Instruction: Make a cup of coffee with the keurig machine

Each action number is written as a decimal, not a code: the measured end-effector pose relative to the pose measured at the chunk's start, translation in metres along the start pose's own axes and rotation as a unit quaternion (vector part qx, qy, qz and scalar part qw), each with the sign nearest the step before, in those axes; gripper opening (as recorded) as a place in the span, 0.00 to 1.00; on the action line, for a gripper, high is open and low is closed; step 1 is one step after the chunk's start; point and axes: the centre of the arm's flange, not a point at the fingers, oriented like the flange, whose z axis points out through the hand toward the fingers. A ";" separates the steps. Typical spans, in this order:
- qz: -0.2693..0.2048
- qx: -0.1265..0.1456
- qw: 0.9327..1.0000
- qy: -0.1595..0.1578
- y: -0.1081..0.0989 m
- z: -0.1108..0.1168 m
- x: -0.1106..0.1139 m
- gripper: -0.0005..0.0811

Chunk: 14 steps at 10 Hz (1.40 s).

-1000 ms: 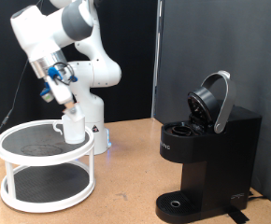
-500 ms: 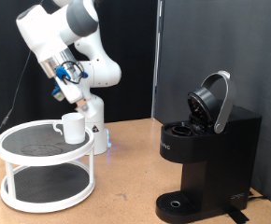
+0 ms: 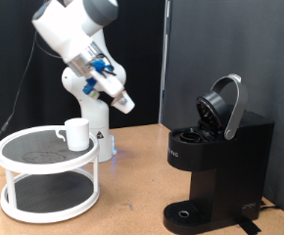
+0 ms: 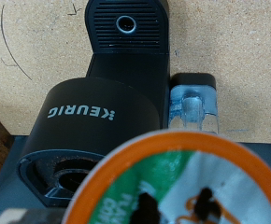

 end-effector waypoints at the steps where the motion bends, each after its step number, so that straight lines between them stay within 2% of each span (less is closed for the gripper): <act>1: 0.000 -0.001 1.000 -0.003 0.000 0.000 0.001 0.45; 3: -0.002 -0.014 0.999 -0.040 0.001 0.001 -0.006 0.45; 5: -0.004 -0.027 0.997 -0.067 0.003 0.006 -0.030 0.45; 11: -0.025 -0.041 0.999 -0.023 0.019 0.044 -0.104 0.45; 14: -0.036 -0.050 0.998 -0.002 0.032 0.067 -0.123 0.45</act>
